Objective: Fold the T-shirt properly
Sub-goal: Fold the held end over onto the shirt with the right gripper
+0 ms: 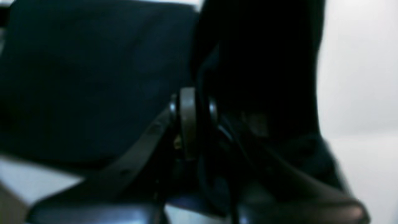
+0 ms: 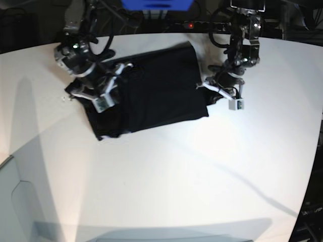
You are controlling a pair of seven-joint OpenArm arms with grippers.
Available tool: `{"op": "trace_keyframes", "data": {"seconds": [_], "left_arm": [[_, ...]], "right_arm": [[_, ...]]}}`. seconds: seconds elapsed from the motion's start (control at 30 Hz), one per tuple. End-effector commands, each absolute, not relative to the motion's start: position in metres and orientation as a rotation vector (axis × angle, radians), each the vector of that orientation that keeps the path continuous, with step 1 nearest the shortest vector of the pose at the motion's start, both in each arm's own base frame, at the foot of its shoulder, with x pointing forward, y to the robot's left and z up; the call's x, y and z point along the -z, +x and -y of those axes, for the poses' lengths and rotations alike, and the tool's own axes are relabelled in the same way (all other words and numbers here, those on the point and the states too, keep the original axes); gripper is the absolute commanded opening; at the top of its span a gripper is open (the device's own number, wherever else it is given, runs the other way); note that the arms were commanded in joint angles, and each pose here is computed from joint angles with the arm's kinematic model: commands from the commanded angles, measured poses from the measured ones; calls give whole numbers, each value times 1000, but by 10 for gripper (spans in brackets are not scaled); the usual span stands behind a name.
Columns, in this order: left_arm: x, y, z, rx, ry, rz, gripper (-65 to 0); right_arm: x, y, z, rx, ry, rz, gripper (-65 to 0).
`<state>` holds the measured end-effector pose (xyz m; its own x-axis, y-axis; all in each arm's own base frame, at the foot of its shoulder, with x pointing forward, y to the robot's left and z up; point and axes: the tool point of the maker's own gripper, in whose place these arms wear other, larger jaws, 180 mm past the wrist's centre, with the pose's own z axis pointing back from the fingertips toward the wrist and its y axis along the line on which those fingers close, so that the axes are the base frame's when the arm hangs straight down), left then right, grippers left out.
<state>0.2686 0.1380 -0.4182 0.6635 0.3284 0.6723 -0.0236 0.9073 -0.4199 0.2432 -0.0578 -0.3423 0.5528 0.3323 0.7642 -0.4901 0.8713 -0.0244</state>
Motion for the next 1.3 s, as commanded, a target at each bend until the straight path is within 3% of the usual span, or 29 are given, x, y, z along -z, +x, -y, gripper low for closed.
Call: {"op": "trace_keyframes", "data": {"seconds": [0.0, 0.43, 1.03, 1.27], "left_arm": [[411, 273, -139, -196, -402, 854, -650], [414, 268, -142, -194, -392, 841, -650], [419, 260, -143, -199, -388, 824, -650], [419, 261, -144, -197, -387, 826, -650]], "right_arm": [[325, 248, 38, -499, 262, 929, -650], [312, 222, -100, -809, 563, 925, -650], [345, 272, -121, -869, 584, 880, -650], [367, 264, -144, -858, 714, 776, -650]]}}
